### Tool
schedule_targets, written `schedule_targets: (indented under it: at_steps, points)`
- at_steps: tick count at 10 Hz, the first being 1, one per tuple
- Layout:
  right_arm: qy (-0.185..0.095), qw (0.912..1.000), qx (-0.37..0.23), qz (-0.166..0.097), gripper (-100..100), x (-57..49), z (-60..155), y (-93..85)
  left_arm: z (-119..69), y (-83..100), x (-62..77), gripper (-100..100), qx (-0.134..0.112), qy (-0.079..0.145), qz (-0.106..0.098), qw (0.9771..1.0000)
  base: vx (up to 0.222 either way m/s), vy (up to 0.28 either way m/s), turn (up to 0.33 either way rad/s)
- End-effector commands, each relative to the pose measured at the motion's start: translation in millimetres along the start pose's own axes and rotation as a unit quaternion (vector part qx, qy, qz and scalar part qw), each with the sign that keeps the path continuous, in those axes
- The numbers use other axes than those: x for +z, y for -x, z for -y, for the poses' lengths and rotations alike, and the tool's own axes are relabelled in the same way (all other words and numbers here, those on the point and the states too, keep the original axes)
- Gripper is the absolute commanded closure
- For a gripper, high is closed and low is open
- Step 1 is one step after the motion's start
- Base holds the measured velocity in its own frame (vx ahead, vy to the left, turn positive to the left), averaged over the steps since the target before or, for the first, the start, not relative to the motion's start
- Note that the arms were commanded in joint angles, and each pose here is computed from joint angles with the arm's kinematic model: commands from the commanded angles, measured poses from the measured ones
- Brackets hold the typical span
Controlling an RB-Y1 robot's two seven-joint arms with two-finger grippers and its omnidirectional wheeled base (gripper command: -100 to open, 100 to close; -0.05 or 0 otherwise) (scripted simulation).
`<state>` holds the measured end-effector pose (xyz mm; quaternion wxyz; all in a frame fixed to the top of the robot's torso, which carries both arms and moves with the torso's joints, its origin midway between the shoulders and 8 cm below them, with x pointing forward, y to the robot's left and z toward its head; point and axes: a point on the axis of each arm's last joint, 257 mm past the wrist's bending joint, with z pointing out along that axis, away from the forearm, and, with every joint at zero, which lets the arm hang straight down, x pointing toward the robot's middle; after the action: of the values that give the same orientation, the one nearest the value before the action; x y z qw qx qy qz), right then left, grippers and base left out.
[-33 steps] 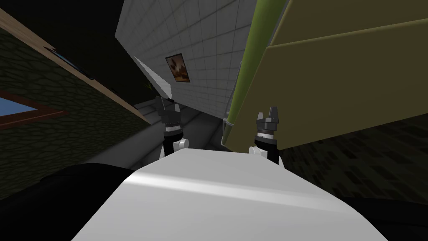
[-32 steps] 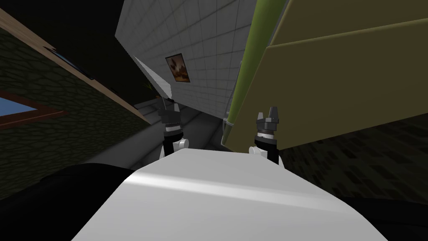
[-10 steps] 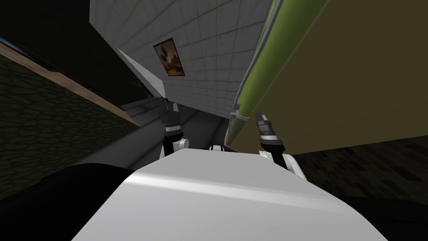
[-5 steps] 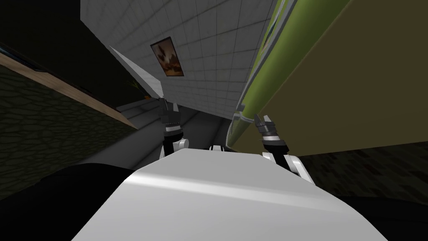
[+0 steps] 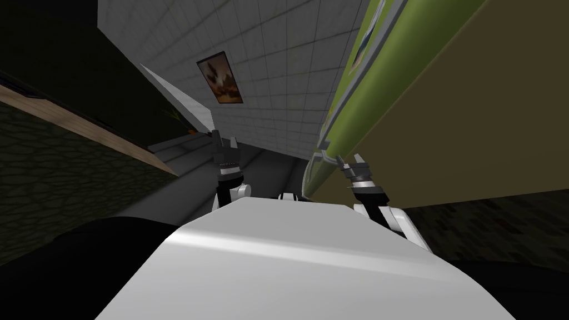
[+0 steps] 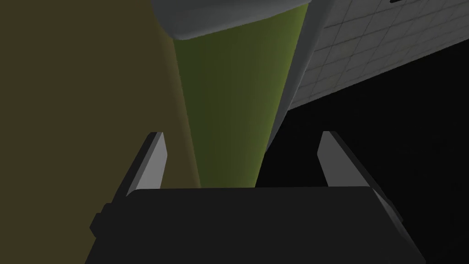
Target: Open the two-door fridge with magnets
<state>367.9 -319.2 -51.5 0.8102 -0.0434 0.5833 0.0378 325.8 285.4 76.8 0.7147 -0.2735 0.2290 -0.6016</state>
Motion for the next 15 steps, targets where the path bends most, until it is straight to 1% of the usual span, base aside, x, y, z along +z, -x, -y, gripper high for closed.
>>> schedule_targets:
  at_steps: [1,3,4,6,7,10,11,13,14,15]
  points:
    - [0.000,0.9969,-0.077,-0.018,-100,-1.9,8,-6.1,0.0,0.0,0.0,0,0.000,0.000,0.000,1.0000,0.048,0.076,-0.052]
    - [-0.001,0.9870,-0.156,-0.041,-100,-5.0,21,-14.5,0.0,0.0,0.0,0,0.000,0.000,0.000,1.0000,0.072,0.116,-0.083]
    - [0.000,0.9851,-0.167,-0.042,-100,-5.1,21,-15.4,0.0,0.0,0.0,0,0.000,0.000,0.000,1.0000,0.067,0.090,-0.065]
    - [0.002,0.9661,-0.250,-0.065,-100,-8.4,35,-23.4,0.0,0.0,0.0,0,0.000,0.000,0.000,1.0000,0.055,0.090,-0.056]
    - [0.003,0.9644,-0.256,-0.066,-100,-8.4,35,-23.9,0.0,0.0,0.0,0,0.000,0.000,0.000,1.0000,0.042,0.087,-0.043]
    - [0.007,0.9226,-0.373,-0.097,-100,-13.2,59,-32.8,0.0,0.0,0.0,0,0.000,0.000,0.000,1.0000,0.058,0.124,-0.067]
    - [0.009,0.9187,-0.383,-0.098,-100,-13.3,59,-33.4,0.0,0.0,0.0,0,0.000,0.000,0.000,1.0000,0.060,0.091,-0.055]
    - [0.014,0.8833,-0.454,-0.115,-100,-15.8,75,-36.6,0.0,0.0,0.0,0,0.000,0.000,0.000,1.0000,0.046,0.115,-0.013]
    - [0.015,0.8808,-0.459,-0.115,-100,-15.9,75,-36.8,0.1,-0.1,0.0,0,0.000,0.000,0.000,1.0000,0.032,0.092,-0.021]
    - [0.018,0.8606,-0.494,-0.122,-100,-16.9,82,-37.6,0.1,0.0,0.0,0,0.000,0.000,0.000,1.0000,0.035,0.078,-0.045]
